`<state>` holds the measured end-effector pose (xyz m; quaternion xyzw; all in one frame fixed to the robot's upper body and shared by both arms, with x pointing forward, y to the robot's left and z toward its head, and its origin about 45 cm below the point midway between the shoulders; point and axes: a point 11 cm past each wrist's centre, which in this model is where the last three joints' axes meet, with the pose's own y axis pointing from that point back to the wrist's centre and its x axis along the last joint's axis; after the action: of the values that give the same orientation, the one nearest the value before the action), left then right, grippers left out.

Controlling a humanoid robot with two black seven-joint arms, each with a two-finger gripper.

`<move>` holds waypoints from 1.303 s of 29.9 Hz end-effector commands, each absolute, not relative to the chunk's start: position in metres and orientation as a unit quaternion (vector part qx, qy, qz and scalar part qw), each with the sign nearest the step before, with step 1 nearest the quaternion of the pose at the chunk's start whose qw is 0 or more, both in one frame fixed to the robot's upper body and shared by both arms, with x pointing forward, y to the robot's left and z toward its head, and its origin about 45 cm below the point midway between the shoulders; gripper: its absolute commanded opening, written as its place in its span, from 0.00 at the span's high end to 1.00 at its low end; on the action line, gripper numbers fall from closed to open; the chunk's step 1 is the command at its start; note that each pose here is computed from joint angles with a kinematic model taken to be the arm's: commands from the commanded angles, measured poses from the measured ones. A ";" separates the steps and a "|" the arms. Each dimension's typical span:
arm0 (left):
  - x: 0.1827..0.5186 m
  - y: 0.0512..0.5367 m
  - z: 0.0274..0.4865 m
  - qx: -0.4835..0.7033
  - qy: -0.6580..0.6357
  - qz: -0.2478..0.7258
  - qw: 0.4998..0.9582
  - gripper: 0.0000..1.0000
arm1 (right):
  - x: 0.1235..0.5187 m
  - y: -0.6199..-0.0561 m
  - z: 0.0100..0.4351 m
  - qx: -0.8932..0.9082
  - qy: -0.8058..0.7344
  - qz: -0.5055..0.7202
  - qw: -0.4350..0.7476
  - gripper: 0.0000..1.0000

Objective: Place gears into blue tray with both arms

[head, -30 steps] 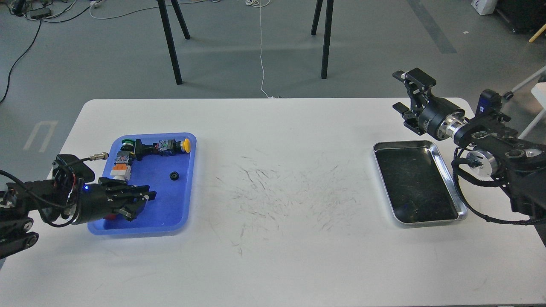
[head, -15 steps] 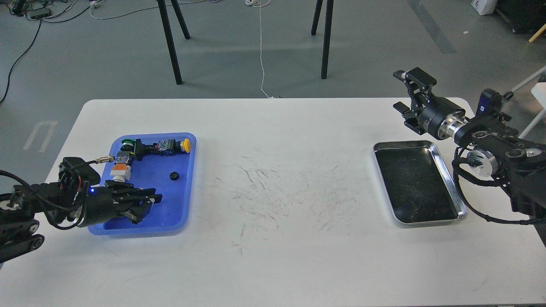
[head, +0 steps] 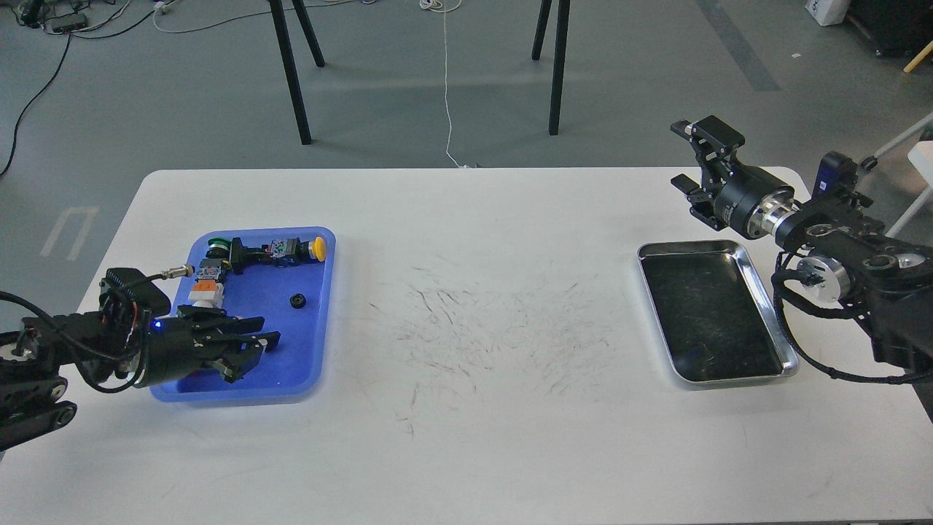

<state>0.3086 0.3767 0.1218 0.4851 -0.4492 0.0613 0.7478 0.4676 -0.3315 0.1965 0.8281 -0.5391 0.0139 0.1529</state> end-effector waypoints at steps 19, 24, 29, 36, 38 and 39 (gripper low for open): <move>0.374 0.350 0.182 0.405 -0.392 0.262 0.783 0.19 | 0.465 -0.334 0.191 0.827 -0.539 0.011 0.161 0.01; 0.392 0.320 0.193 0.351 -0.378 0.307 0.800 0.11 | 0.463 -0.336 0.188 0.826 -0.539 0.009 0.165 0.01; 0.410 0.296 0.211 0.299 -0.369 0.349 0.808 0.06 | 0.459 -0.340 0.182 0.824 -0.540 0.007 0.172 0.01; 0.440 0.273 0.235 0.214 -0.307 0.431 0.821 0.01 | 0.458 -0.356 0.179 0.811 -0.556 0.011 0.184 0.01; 0.450 0.259 0.239 0.188 -0.291 0.449 0.824 0.01 | 0.457 -0.359 0.175 0.807 -0.560 0.009 0.186 0.01; 0.454 0.255 0.242 0.176 -0.285 0.458 0.824 0.01 | 0.457 -0.360 0.176 0.806 -0.561 0.009 0.186 0.01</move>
<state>0.4416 0.2703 0.2350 0.2119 -0.3066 0.4317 0.8214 0.4580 -0.3559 0.1780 0.8102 -0.5564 0.0102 0.1841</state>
